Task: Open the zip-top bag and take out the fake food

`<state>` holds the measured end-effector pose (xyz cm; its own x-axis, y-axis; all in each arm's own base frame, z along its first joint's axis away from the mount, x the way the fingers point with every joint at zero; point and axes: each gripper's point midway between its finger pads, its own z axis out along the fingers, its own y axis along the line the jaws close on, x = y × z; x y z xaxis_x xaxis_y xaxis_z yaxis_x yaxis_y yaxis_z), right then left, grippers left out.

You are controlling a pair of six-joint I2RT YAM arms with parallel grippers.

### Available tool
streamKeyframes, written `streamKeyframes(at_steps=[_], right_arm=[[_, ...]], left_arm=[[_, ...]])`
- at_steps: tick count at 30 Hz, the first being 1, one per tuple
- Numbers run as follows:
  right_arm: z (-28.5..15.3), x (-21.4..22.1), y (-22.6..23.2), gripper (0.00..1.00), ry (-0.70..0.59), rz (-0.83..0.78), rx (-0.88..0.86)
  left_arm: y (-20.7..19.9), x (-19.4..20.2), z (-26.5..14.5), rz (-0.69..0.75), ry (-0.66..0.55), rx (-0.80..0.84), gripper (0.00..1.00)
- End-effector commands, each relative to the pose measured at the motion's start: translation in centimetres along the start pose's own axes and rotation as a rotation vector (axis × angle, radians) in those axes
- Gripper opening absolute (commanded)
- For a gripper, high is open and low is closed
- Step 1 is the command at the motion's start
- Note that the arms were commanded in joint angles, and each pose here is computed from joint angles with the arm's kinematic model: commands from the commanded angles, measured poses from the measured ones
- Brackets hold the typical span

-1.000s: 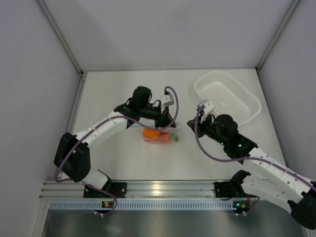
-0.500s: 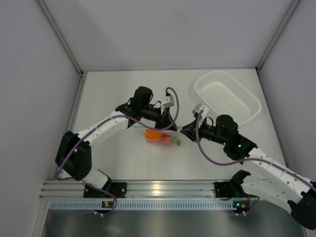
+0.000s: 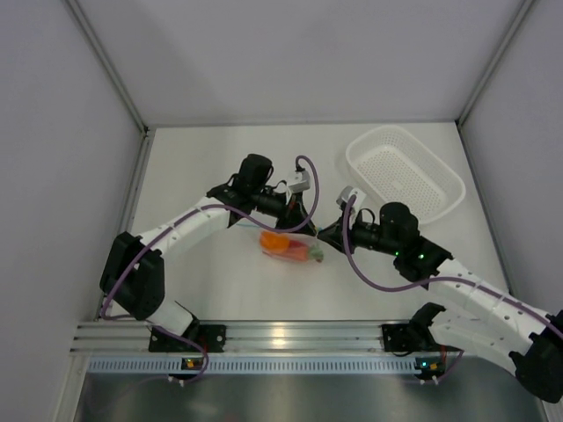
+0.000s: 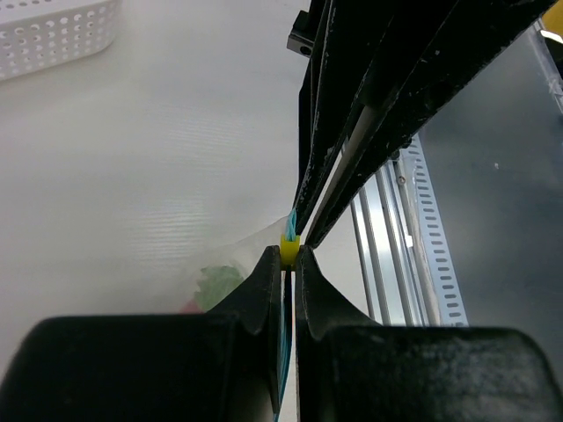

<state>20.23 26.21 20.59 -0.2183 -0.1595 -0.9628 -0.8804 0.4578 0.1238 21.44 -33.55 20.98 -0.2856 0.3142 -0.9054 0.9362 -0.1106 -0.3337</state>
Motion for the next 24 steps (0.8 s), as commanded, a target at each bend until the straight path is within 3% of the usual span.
streamKeyframes(at_steps=[1,5,8,14,18,24], right_arm=[[0.2,-4.3,0.2,0.09,-0.116,-0.062,-0.022],[0.5,-4.3,-0.3,0.09,-0.111,-0.094,-0.009],[0.6,-4.5,-0.4,0.00,-0.110,-0.099,-0.007],[0.5,-4.6,-0.6,0.00,-0.116,-0.101,0.006],[-0.1,-4.8,-2.8,0.00,-0.140,-0.075,0.147],[-0.5,-4.5,-3.5,0.00,-0.127,-0.067,0.197]], left_arm=[[-0.8,-1.5,0.2,0.052,-0.031,0.067,0.00],[-0.8,-1.5,0.2,0.048,-0.031,0.076,0.00],[-0.8,-1.4,0.2,0.046,-0.031,0.073,0.00],[-0.5,-1.2,0.2,0.039,-0.023,0.059,0.00],[0.2,-1.1,0.1,0.030,-0.007,0.012,0.00],[1.2,-0.8,-0.2,0.025,0.018,-0.054,0.00]])
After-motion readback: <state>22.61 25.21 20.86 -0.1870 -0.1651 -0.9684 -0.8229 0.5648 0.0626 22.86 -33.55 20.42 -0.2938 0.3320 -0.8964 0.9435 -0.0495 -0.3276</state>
